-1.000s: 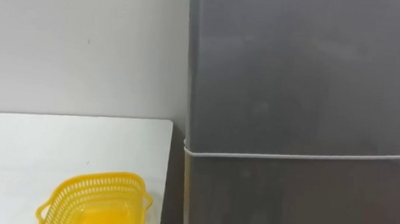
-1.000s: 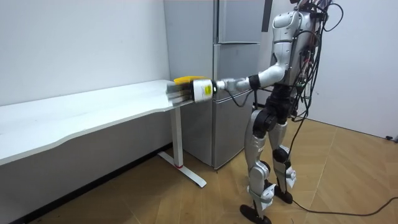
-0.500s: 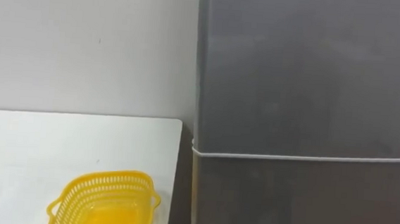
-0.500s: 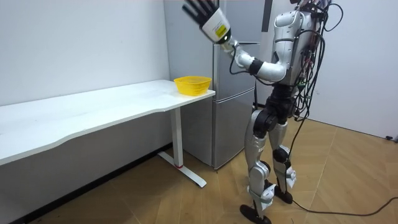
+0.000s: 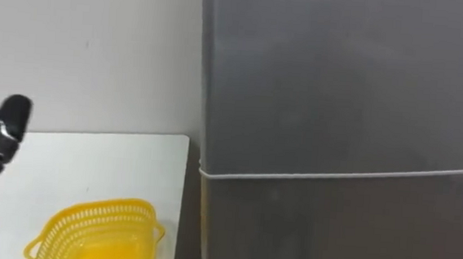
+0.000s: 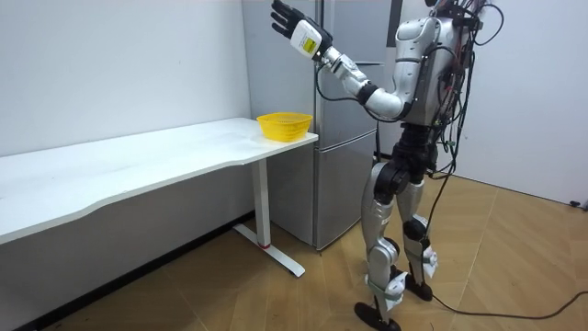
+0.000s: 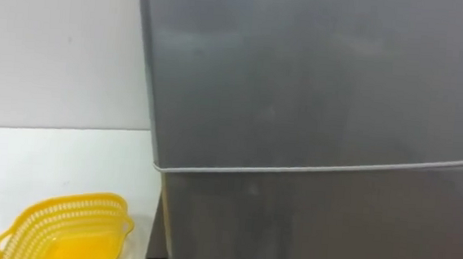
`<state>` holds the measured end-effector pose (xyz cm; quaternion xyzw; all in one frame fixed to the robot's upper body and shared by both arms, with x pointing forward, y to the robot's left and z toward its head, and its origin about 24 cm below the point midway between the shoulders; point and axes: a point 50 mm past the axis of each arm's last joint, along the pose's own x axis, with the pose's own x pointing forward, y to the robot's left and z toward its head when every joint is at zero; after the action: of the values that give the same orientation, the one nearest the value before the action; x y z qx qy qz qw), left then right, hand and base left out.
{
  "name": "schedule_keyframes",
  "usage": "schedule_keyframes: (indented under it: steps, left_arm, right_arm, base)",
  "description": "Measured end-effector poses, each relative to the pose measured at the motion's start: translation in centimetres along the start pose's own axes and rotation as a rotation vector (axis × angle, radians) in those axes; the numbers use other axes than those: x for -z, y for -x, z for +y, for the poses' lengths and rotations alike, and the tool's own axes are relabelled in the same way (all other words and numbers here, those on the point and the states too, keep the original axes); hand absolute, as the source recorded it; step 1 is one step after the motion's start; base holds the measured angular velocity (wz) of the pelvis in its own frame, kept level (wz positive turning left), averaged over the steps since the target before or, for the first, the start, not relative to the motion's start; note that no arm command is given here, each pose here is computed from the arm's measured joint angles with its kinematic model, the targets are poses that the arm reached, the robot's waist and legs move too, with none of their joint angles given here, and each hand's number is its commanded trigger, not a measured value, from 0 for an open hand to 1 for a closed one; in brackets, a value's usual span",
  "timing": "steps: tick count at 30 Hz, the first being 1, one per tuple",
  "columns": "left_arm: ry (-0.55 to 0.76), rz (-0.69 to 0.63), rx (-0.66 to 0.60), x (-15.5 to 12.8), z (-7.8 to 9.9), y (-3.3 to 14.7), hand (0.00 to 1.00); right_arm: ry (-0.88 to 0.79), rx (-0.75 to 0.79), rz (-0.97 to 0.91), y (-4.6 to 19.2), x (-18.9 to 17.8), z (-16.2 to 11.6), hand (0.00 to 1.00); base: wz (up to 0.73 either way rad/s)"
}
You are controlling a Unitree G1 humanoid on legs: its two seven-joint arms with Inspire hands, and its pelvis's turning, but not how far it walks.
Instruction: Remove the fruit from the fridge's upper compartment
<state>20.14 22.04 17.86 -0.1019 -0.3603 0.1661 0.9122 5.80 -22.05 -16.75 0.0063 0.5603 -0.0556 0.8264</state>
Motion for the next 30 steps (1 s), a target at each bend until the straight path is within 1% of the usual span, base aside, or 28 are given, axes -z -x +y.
schedule_keyframes:
  steps: [1,3,8,13,18,24,30]
  left_arm:
    - [0.002,0.009,0.028,0.1,-0.3,0.0,0.00]
    - [0.000,0.041,0.129,0.6,-1.5,0.3,0.00]
    - [-0.009,0.072,0.249,1.1,-2.6,0.6,0.00]
    - [-0.018,0.090,0.305,1.4,-3.4,0.8,0.00]
    - [0.008,0.121,0.375,1.8,-4.3,1.3,0.00]
    - [0.025,0.122,0.424,1.7,-4.9,1.5,0.00]
    - [0.026,0.070,0.508,1.3,-6.4,0.9,0.00]
  right_arm:
    - [0.000,-0.001,0.000,0.0,0.0,0.0,0.00]
    - [0.012,-0.009,-0.004,-0.1,-0.2,0.0,0.00]
    - [0.024,-0.014,-0.010,-0.1,-0.6,0.1,0.00]
    - [0.020,-0.013,0.008,-0.2,-0.4,0.1,0.00]
    - [0.020,-0.013,0.008,-0.2,-0.5,0.1,0.00]
    - [0.022,-0.020,0.015,-0.4,-0.9,0.2,0.00]
    - [0.024,-0.021,0.015,-0.4,-1.0,0.1,0.00]
  base:
    - [-0.04]
    - [-0.06]
    - [-0.09]
    - [-0.03]
    - [0.00]
    - [0.00]
    - [-0.01]
